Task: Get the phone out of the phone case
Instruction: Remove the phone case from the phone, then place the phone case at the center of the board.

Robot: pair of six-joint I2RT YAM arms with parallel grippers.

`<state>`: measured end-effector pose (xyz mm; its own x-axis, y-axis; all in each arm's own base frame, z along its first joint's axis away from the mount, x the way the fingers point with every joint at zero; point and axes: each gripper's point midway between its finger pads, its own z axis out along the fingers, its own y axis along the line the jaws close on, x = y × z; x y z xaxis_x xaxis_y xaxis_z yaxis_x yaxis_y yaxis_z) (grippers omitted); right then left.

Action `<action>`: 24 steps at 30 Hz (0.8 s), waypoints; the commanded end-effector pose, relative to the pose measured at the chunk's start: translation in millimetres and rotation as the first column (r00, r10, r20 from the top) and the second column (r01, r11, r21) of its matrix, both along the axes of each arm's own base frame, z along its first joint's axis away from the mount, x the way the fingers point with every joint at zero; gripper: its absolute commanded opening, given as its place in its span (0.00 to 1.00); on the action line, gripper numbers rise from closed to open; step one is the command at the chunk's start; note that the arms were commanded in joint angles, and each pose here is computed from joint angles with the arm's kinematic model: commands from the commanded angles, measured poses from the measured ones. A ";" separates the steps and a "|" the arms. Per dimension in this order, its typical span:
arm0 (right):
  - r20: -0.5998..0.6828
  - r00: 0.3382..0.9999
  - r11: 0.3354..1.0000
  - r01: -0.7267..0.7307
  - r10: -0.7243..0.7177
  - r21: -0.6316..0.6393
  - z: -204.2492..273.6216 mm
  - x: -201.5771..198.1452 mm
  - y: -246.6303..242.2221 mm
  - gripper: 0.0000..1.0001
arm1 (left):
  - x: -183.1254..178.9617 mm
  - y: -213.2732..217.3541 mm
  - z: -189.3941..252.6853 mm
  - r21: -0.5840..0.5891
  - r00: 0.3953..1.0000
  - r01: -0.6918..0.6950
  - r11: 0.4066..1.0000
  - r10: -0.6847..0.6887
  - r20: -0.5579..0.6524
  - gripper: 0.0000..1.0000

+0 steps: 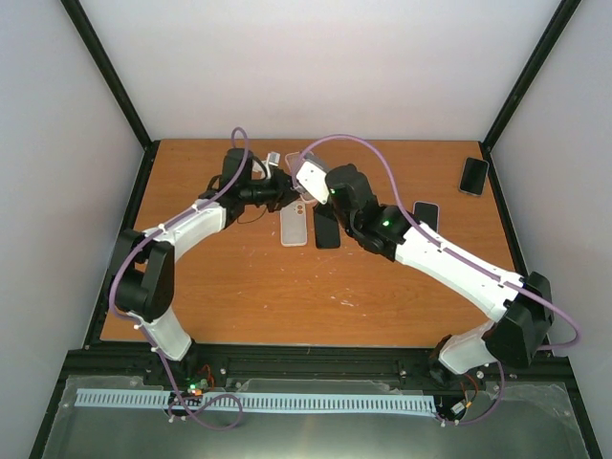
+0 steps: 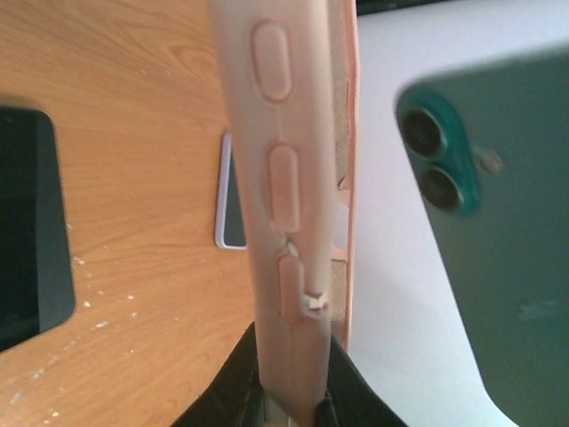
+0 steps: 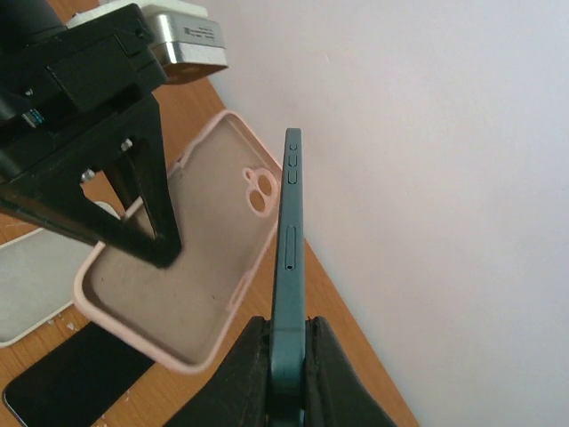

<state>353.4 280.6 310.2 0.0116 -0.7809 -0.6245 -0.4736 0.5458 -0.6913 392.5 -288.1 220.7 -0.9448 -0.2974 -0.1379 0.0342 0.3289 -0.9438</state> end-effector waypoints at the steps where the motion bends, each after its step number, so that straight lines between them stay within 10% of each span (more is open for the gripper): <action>1: 0.036 0.999 0.996 0.007 -0.010 0.085 32.5 -4.5 -3.6 0.03 | 15.9 11.8 9.4 0.032 0.996 -0.052 0.998 0.050 0.077 0.01; 24: 0.014 0.998 0.990 0.054 -0.056 0.129 37.0 -4.4 -29.5 0.03 | -14.5 101.0 -10.2 0.202 0.966 0.043 0.978 -0.092 0.243 0.01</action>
<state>349.1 259.2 318.4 -0.0397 -0.7527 -0.6571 -0.4778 0.5919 -0.6491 401.6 -207.8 208.4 -0.8887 -0.2581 -0.3790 0.2076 0.5104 -0.8345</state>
